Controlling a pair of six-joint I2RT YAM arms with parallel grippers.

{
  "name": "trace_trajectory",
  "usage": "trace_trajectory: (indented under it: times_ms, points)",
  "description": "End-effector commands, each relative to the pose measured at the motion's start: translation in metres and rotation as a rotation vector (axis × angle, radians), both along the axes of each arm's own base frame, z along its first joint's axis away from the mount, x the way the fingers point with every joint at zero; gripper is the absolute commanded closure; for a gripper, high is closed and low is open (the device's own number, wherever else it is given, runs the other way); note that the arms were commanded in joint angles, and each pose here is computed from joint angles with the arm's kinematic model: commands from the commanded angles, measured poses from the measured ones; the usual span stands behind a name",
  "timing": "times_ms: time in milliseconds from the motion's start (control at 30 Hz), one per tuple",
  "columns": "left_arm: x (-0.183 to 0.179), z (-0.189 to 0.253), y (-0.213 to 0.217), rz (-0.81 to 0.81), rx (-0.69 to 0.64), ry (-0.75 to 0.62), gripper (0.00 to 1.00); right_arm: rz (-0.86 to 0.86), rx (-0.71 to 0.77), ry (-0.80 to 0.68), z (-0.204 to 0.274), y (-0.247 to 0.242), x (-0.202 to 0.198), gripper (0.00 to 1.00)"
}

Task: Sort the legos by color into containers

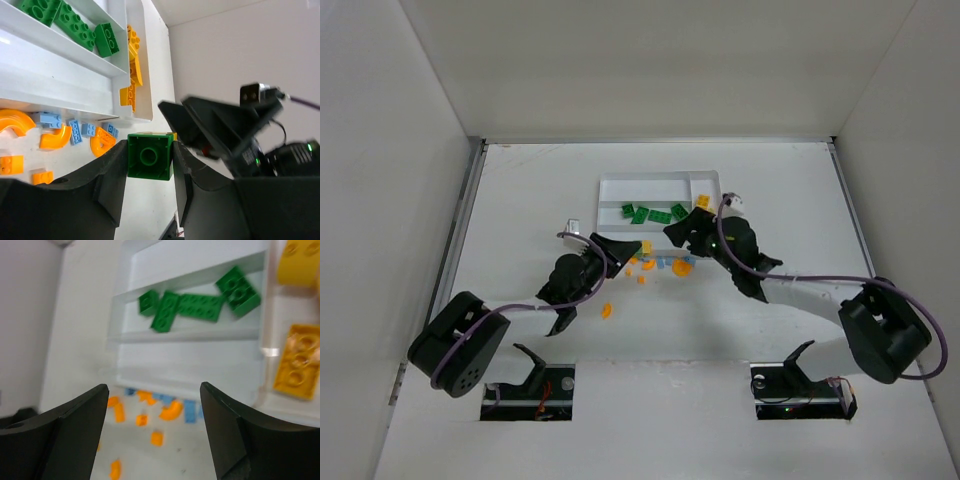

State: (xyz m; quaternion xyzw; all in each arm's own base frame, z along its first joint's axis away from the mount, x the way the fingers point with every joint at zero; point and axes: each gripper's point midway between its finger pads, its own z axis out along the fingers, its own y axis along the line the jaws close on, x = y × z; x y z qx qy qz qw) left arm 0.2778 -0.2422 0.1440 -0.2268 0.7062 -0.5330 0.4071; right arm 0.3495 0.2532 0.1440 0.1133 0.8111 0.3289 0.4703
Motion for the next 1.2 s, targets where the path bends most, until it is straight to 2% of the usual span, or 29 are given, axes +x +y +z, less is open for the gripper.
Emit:
trace_trajectory:
  times_ms: [0, 100, 267, 533, 800, 1033, 1167]
  points:
    - [0.008, 0.033, -0.013, -0.024, -0.074, -0.075, 0.79, 0.106, 0.348, -0.116, 0.060, 0.033, -0.029, 0.19]
    - [0.010, 0.044, -0.023, -0.048, -0.106, -0.084, 0.79, 0.195, 0.443, -0.119, 0.072, 0.051, -0.051, 0.18]
    - [0.008, 0.053, -0.024, -0.047, -0.139, -0.093, 0.79, 0.236, 0.467, -0.123, 0.074, 0.061, -0.063, 0.18]
    - [0.002, 0.062, -0.023, -0.052, -0.215, -0.076, 0.79, 0.260, 0.524, -0.122, 0.073, 0.068, -0.068, 0.32]
    - [0.000, 0.077, -0.017, -0.049, -0.327, -0.076, 0.79, 0.281, 0.591, -0.115, 0.077, 0.071, -0.072, 0.34]
    - [-0.002, 0.074, -0.019, -0.065, -0.359, -0.062, 0.79, 0.288, 0.647, -0.119, 0.086, 0.075, -0.070, 0.50]
    - [0.000, 0.067, -0.014, -0.051, -0.347, -0.049, 0.79, 0.265, 0.661, -0.118, 0.086, 0.071, -0.068, 0.54]
